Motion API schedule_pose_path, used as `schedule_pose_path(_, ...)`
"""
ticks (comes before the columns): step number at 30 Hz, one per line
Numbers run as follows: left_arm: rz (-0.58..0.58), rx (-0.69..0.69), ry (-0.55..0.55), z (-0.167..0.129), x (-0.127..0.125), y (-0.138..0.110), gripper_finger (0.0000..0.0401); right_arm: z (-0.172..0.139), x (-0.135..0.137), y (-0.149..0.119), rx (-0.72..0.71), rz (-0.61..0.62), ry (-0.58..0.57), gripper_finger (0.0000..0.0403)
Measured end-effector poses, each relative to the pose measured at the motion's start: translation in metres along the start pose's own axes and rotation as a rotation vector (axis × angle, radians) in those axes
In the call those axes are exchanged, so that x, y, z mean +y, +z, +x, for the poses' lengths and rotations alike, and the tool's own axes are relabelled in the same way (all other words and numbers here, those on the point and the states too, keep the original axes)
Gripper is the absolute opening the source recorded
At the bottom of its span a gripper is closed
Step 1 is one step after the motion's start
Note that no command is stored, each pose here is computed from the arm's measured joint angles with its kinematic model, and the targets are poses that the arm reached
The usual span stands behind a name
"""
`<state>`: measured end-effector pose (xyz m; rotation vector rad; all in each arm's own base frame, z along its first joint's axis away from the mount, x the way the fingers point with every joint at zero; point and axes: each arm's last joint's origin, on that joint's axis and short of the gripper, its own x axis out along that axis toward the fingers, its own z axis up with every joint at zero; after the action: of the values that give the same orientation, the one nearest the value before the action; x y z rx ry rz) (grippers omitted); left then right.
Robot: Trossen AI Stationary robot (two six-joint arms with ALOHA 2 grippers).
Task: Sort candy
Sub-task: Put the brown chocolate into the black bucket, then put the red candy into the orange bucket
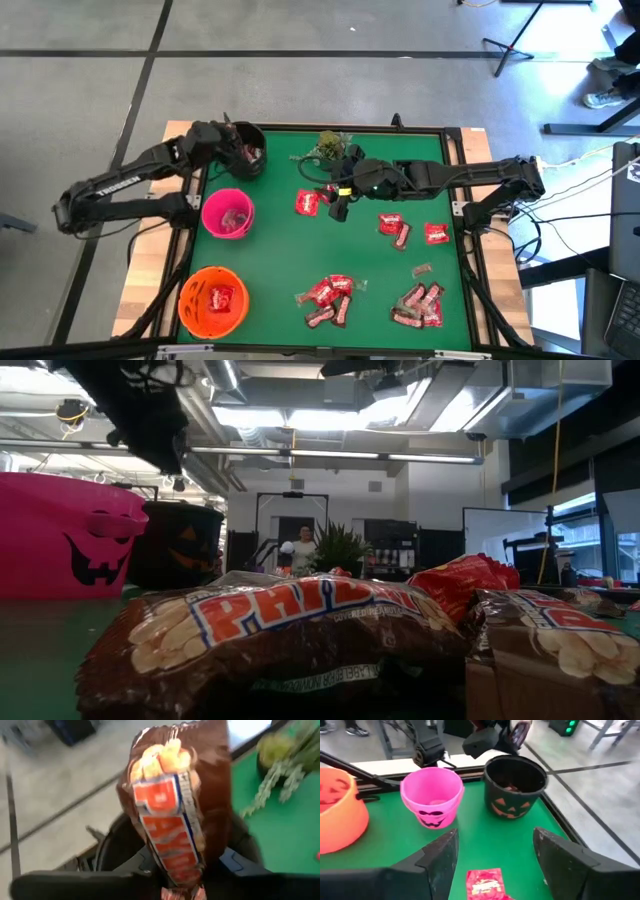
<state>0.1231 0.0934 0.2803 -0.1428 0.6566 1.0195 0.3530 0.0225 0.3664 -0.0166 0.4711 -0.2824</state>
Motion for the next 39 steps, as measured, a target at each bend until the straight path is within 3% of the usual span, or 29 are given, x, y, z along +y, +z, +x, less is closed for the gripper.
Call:
schedule_pose_path(7, 0.009, 0.140, -0.025, 0.024, 0.004, -0.001, 0.0178, -0.003, -0.003, -0.005, 0.050, -0.020, -0.047, 0.0248)
schedule_pose_path(11, 0.020, 0.136, -0.045, 0.025, 0.003, 0.001, 0.0221, -0.012, -0.007, -0.008, 0.095, 0.002, -0.059, 0.0248)
schedule_pose_path(14, 0.004, 0.094, -0.137, 0.017, 0.002, 0.012, 0.0238, -0.020, -0.010, -0.011, 0.144, 0.025, -0.067, 0.0248)
schedule_pose_path(22, 0.029, -0.258, -0.663, -0.044, -0.006, 0.046, 0.0218, -0.037, -0.018, -0.028, 0.330, 0.089, -0.124, 0.0248)
schedule_pose_path(27, 0.033, -0.465, -0.821, -0.073, -0.011, 0.047, 0.0196, -0.056, -0.012, -0.053, 0.527, 0.071, -0.295, 0.0248)
schedule_pose_path(31, 0.053, -0.571, -0.936, -0.088, -0.016, 0.042, 0.0182, -0.073, -0.001, -0.064, 0.587, 0.051, -0.392, 0.0248)
schedule_pose_path(39, 0.076, -0.622, -1.022, -0.079, -0.038, 0.024, 0.0164, -0.083, 0.024, -0.082, 0.579, 0.050, -0.389, 0.0248)
